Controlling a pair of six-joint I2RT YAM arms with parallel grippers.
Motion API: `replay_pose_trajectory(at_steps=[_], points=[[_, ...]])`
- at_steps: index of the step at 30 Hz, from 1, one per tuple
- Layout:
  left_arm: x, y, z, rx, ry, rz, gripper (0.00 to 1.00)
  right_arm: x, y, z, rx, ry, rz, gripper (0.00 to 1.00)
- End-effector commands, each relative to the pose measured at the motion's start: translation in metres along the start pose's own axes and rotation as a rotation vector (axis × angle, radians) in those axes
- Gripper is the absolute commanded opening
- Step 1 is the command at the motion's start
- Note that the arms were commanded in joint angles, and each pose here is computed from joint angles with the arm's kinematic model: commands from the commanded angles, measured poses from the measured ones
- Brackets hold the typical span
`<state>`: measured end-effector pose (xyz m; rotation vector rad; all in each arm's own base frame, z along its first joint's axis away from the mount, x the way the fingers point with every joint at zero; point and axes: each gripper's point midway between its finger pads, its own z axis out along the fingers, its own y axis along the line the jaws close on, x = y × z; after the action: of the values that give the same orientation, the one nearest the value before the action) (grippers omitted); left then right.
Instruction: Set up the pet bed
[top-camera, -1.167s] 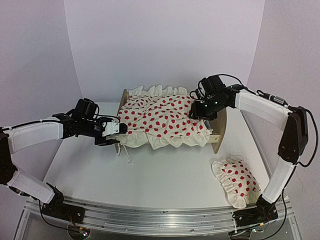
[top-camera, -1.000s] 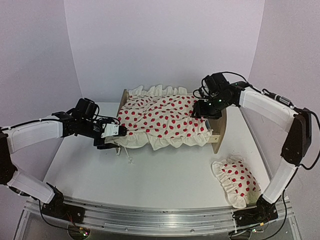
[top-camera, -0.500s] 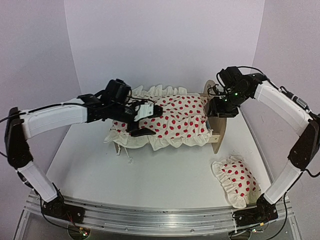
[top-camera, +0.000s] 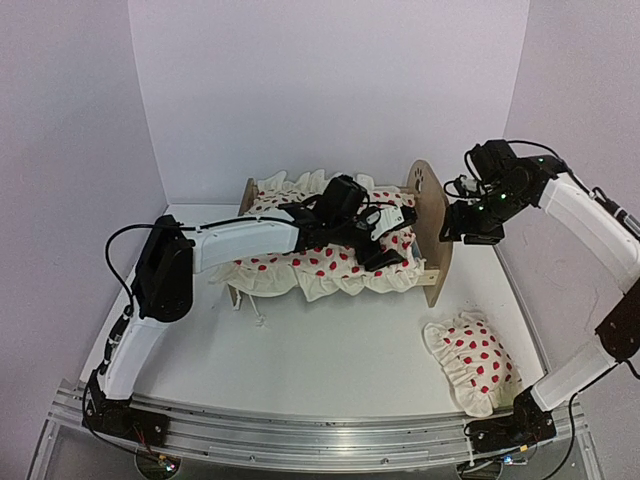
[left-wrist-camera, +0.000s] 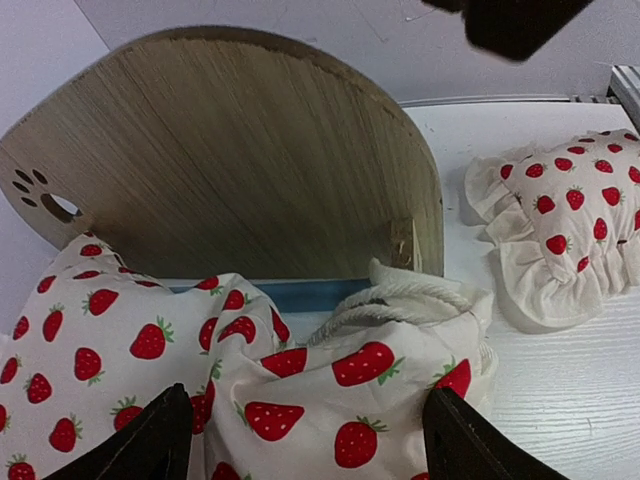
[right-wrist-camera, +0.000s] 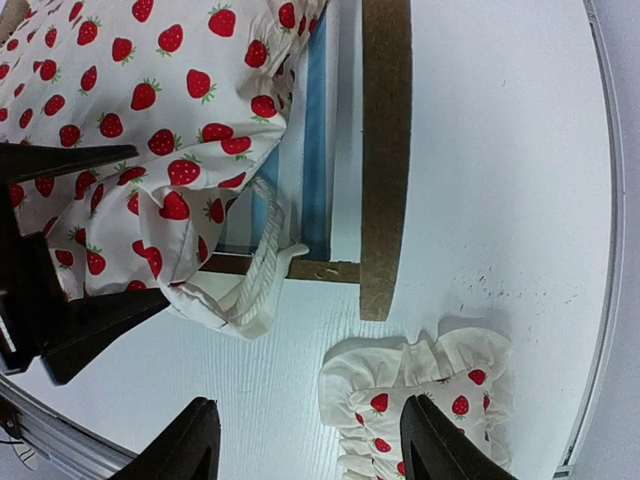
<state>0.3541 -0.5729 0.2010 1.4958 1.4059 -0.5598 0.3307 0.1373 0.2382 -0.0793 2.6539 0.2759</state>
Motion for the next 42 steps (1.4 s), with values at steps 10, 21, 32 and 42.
replay_pose_trajectory(at_steps=[10, 21, 32, 42], points=[[-0.051, 0.024, -0.019, -0.108, -0.117, 0.027, 0.04, 0.006, 0.017, -0.017, -0.121, -0.046, -0.114, 0.63], [-0.053, 0.096, -0.094, 0.004, -0.256, -0.199, 0.00, -0.042, 0.055, -0.028, -0.285, -0.205, -0.197, 0.56], [-0.014, 0.138, -0.117, 0.032, -0.272, -0.331, 0.00, -0.067, 0.098, 0.020, -0.288, -0.217, -0.235, 0.37], [-0.002, 0.162, -0.121, -0.006, -0.288, -0.331, 0.00, -0.087, 0.122, 0.114, -0.263, -0.224, -0.133, 0.25]])
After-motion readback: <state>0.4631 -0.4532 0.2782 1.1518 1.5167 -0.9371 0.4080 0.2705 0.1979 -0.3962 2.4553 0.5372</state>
